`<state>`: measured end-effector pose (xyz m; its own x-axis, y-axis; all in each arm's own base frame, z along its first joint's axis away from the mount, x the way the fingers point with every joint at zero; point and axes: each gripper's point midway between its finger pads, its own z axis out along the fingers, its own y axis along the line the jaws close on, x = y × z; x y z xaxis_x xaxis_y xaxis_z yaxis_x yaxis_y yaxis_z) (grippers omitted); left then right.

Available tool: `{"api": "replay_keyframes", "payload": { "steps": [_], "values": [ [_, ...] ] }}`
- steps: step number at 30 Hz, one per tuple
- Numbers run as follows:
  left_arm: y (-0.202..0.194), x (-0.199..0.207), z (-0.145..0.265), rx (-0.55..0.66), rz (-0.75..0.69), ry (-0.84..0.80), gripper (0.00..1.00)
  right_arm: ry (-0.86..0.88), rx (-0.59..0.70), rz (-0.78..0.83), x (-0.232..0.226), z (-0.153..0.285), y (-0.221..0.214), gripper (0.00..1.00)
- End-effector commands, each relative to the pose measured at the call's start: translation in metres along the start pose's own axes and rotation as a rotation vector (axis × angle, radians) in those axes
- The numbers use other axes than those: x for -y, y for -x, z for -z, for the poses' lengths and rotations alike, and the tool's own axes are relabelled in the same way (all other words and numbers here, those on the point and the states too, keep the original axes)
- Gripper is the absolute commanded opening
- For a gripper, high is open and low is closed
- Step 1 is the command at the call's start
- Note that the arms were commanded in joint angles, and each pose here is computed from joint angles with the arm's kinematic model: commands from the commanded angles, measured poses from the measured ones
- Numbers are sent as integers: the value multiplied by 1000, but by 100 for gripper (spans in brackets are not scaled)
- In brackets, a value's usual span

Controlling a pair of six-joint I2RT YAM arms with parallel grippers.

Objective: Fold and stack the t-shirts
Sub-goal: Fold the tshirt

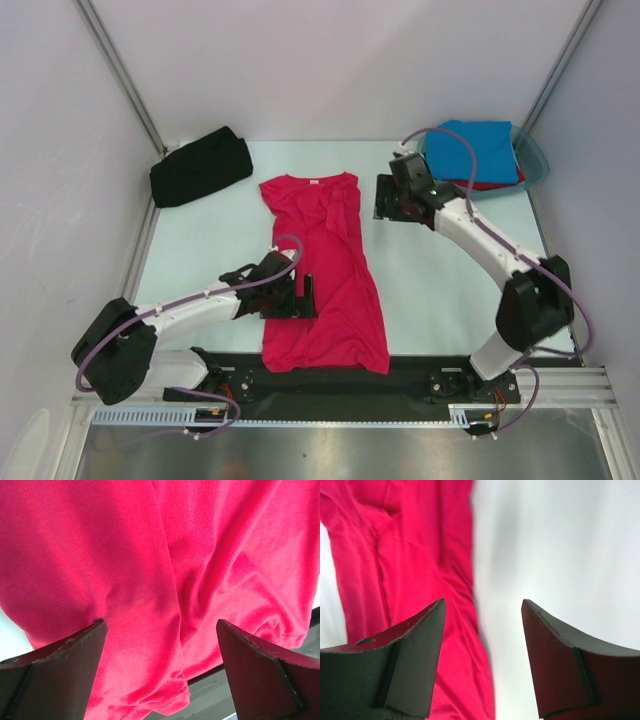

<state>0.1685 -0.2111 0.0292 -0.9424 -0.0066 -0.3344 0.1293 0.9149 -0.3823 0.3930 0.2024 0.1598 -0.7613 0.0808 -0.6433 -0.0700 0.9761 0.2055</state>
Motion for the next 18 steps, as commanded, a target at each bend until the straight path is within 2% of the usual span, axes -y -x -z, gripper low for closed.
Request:
{"api": "replay_keyframes", "payload": {
  "steps": [1, 2, 4, 6, 7, 8, 9, 10, 12, 15, 18],
  "values": [
    [9, -10, 7, 44, -26, 46, 100, -86, 25, -14, 30, 27, -16, 68],
    [10, -10, 9, 54, -27, 46, 100, -75, 33, -44, 33, 44, -21, 68],
    [15, -5, 14, 78, -28, 27, 100, -58, -62, -81, 40, 48, -62, 68],
    [21, 1, 18, 99, -33, 7, 100, 13, -70, -159, 35, 68, -81, 66],
    [24, 3, 19, 106, -36, -3, 100, 40, -141, -185, 37, 67, -116, 66],
    [27, 7, 22, 122, -43, -18, 100, 78, -164, -256, 33, 72, -130, 64],
    [31, 9, 24, 135, -49, -24, 100, 138, -124, -291, 29, 90, -132, 63],
    [33, 12, 25, 144, -48, -37, 100, 153, -184, -319, 33, 89, -163, 63],
    [37, 18, 28, 159, -57, -62, 100, 229, -141, -403, 28, 111, -169, 61],
    [39, 25, 29, 169, -65, -91, 100, 298, -191, -493, 23, 124, -201, 59],
    [40, 27, 31, 173, -72, -95, 100, 332, -171, -542, 26, 140, -215, 56]
  ]
}}
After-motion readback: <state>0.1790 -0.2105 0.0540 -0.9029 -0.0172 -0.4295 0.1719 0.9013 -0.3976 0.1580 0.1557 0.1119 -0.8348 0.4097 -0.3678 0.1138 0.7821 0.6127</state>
